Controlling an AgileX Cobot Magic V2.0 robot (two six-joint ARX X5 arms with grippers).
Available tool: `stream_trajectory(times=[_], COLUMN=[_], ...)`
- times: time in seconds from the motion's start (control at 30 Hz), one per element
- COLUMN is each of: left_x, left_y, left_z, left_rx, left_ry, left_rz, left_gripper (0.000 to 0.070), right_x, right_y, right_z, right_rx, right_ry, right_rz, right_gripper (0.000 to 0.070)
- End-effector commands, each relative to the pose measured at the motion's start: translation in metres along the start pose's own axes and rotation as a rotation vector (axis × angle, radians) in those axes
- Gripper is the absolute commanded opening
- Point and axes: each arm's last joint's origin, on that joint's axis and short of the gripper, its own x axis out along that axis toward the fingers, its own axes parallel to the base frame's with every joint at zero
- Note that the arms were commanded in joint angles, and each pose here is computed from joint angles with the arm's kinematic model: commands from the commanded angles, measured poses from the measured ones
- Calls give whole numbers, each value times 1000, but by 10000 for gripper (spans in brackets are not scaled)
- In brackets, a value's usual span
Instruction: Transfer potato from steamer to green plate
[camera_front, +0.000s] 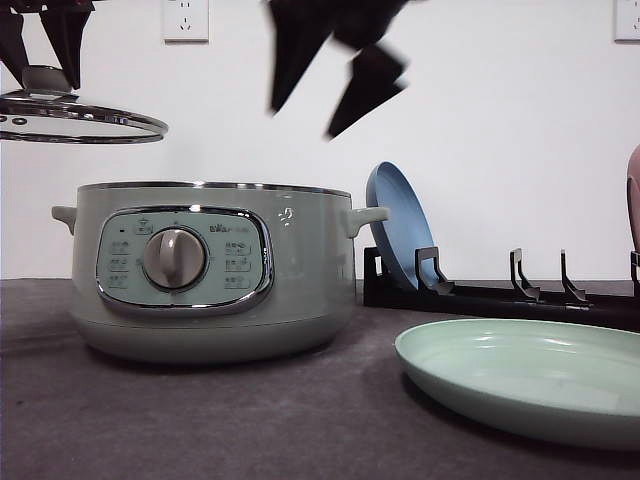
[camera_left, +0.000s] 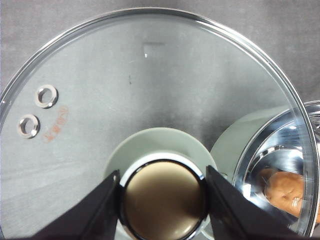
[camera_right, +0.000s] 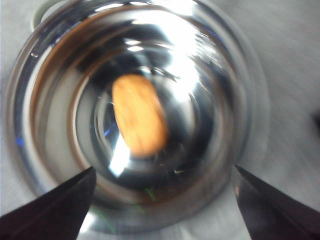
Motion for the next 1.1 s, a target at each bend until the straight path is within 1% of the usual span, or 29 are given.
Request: stream_trajectory(times=[0.0,0.13,0.23,0.33,0.67,0.8,1.07], left_x=[-19,-19,-19,-19,-19,-19,-19], left_y=[0,0,0,0,0,0,0], left_z=[4,4,4,4,4,4,4], left_rx=[-3,-3,-3,-3,-3,-3,-3], left_ry=[-80,-80,-80,-79,-79,-79,-76], left_rz=[-3,-3,-3,-3,-3,-3,-3], left_gripper=[0,0,0,0,0,0,0], right_x=[18,54,74,86,96,100,113], right_y=[6,13,14,14,11,11,9], right_z=[8,11,10,8,10,9,4], right_rx=[-72,-147,-174,-182,-187,-184,-168], right_ry=[-6,16,37,45,16,19,50], right_rz=[9,6,-6,-23,-26,3,29], right_gripper=[548,548,548,549,550,549,549])
